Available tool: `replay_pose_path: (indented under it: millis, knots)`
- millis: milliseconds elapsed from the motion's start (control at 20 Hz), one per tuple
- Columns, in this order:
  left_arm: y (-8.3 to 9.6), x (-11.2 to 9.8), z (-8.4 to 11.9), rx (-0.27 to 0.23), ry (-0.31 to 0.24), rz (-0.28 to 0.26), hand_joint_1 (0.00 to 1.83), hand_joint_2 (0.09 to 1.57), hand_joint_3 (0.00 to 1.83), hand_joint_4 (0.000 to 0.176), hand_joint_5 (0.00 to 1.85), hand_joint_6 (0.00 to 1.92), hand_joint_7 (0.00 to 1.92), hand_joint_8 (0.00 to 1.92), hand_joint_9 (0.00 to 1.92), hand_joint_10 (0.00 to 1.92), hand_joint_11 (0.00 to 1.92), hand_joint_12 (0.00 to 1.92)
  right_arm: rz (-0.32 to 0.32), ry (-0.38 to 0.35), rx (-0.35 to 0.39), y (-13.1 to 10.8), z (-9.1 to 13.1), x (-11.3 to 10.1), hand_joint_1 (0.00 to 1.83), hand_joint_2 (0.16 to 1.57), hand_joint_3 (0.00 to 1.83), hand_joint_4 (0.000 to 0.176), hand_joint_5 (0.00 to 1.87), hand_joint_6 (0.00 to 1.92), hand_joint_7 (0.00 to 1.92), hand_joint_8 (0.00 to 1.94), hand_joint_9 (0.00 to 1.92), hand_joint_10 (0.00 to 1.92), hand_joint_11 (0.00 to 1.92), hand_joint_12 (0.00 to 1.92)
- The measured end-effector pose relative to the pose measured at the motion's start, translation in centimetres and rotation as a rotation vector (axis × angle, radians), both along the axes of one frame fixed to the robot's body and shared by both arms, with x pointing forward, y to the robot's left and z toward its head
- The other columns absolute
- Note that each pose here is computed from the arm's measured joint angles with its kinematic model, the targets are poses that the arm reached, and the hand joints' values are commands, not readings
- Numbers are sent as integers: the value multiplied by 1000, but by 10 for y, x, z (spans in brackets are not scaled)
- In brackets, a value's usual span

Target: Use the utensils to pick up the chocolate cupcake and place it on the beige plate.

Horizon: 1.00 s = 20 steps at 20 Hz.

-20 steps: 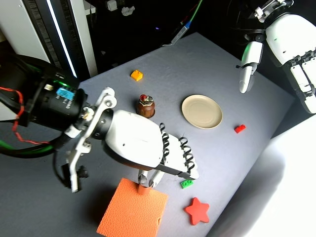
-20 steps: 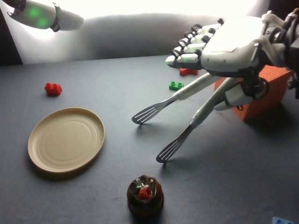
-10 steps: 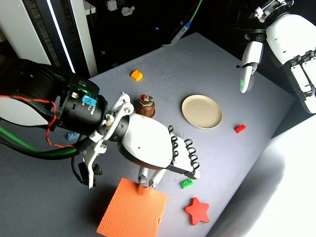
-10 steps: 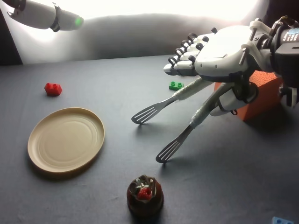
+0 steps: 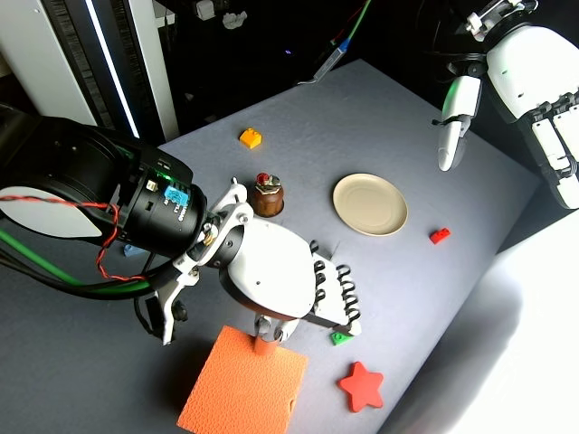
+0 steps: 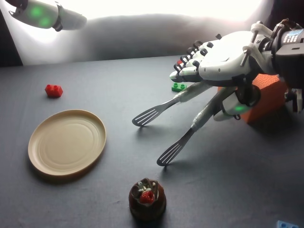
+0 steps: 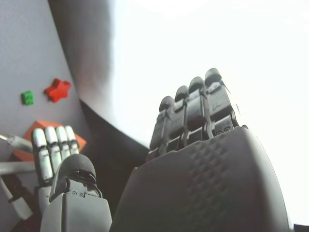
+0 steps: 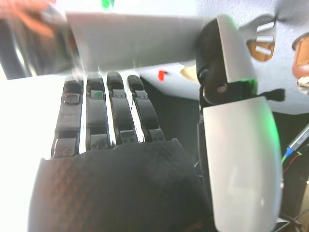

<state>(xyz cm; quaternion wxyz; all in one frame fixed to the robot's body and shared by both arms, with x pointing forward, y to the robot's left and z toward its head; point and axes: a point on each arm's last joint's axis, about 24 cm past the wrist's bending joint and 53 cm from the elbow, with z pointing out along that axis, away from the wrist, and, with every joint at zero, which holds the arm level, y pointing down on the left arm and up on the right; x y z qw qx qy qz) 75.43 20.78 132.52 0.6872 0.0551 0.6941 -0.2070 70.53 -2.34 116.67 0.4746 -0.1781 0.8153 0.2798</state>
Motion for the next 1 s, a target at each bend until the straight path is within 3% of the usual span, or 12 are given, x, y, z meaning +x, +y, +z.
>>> replay_pose_path:
  millis: [450,900,1000]
  knots:
    - [1,2,5,-9,-9,5,0,1077,1,0,16,2,0,0,0,0,0,0,-4,36,-35,-4,-7,-2,906,1046,0,0,64,3,75,1,76,3,0,205]
    - [0,2,5,-9,-9,2,0,1079,1,0,27,4,0,0,0,0,0,0,-8,57,-42,-1,-7,-1,882,1060,6,0,92,3,104,2,108,4,0,271]
    - [1,2,5,-9,-9,3,0,1080,1,0,30,5,0,0,0,0,0,0,-25,91,-32,-1,-9,1,896,1056,3,0,88,1,101,1,108,3,0,265]
